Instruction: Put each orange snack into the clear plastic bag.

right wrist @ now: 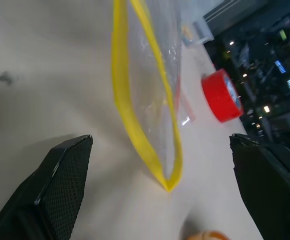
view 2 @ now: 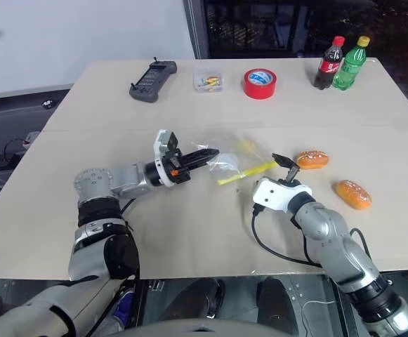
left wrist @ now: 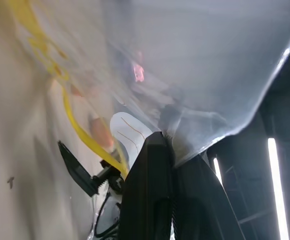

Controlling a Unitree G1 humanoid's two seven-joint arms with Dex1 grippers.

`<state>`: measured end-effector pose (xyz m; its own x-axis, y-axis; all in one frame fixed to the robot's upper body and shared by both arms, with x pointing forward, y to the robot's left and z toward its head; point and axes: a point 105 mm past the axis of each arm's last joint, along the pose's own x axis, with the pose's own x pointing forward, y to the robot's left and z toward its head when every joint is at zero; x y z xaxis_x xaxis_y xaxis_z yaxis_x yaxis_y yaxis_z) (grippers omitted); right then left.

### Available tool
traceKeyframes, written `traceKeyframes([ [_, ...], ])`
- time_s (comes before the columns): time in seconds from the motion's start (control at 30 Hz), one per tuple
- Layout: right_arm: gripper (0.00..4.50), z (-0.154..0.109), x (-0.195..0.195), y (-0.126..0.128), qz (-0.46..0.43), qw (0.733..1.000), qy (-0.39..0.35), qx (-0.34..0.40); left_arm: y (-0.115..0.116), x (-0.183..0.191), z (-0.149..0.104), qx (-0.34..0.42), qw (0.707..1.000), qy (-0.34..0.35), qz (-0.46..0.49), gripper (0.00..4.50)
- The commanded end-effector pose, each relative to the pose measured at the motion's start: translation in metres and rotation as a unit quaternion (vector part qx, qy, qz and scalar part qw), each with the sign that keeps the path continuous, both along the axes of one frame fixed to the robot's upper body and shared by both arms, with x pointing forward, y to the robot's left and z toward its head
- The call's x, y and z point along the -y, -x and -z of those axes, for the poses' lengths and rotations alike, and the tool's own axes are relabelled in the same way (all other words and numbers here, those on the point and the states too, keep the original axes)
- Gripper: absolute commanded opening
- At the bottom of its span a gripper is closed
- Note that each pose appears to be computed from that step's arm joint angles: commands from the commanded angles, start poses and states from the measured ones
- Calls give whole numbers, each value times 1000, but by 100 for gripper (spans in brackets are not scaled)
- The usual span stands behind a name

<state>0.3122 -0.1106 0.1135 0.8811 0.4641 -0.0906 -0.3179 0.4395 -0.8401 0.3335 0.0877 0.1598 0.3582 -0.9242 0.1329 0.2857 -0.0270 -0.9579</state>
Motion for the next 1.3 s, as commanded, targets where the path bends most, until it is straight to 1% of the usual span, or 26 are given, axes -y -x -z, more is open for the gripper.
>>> traceKeyframes([
  [0.03,450,-12,-11,-11,-7,999,-30,35,4,-4,-12,23,1000,10,-5,8],
  [0.07,450,-12,-14,-14,-8,998,-42,35,5,-4,-12,22,1000,9,-6,8],
  [0.17,371,-15,-20,-24,-10,997,-67,39,7,-6,-13,24,1000,7,-12,0],
  [0.4,33,-19,-19,-38,-10,994,-103,38,8,-14,-19,38,999,-3,-35,0],
  [0.43,3,-20,-18,-40,-10,994,-105,38,8,-15,-21,43,998,-5,-41,0],
  [0.5,3,-23,-14,-42,-11,994,-106,36,9,-16,-23,60,997,-22,-52,0],
  [0.57,3,-29,-10,-45,-11,993,-109,34,10,-19,-25,84,992,-56,-71,0],
  [0.6,0,-33,-9,-47,-13,994,-106,34,11,-21,-26,97,990,-72,-78,25],
  [0.67,0,-45,-5,-53,-15,994,-103,32,13,-24,-27,139,976,-136,-94,79],
  [0.7,0,-52,-3,-57,-13,994,-101,30,15,-26,-26,183,957,-201,-105,129],
  [0.73,0,-57,-1,-60,-12,995,-97,26,14,-29,-25,236,926,-269,-119,173],
  [0.77,0,-61,2,-63,-10,996,-91,22,12,-30,-25,296,888,-326,-130,220],
  [0.8,0,-64,4,-68,-6,997,-80,15,14,-31,-29,363,846,-368,-133,261],
  [0.83,0,-67,6,-71,-5,998,-70,8,15,-32,-33,424,803,-396,-137,312],
  [0.87,0,-71,7,-75,-3,998,-62,2,18,-33,-40,475,764,-411,-146,348],
  [0.9,0,-74,7,-78,0,998,-57,-3,19,-34,-45,512,728,-427,-158,394],
  [0.93,0,-77,7,-81,2,999,-51,-8,20,-35,-48,539,695,-444,-169,394],
  [1.0,0,-84,5,-89,7,999,-45,-19,24,-29,-51,600,613,-487,-165,394],
  [1.03,0,-87,2,-92,9,999,-39,-26,30,-19,-53,632,580,-491,-150,394],
  [1.07,0,-89,0,-95,10,999,-35,-31,33,-11,-53,654,560,-489,-140,394],
  [1.1,0,-92,-4,-97,12,999,-35,-36,33,-4,-55,668,541,-491,-140,394],
  [1.17,0,-93,-11,-98,11,998,-31,-45,31,7,-55,680,522,-494,-146,394],
  [1.23,0,-93,-14,-99,10,998,-28,-50,32,16,-54,691,511,-491,-144,394],
  [1.3,0,-93,-17,-99,10,998,-26,-55,27,19,-53,689,500,-502,-152,394],
])
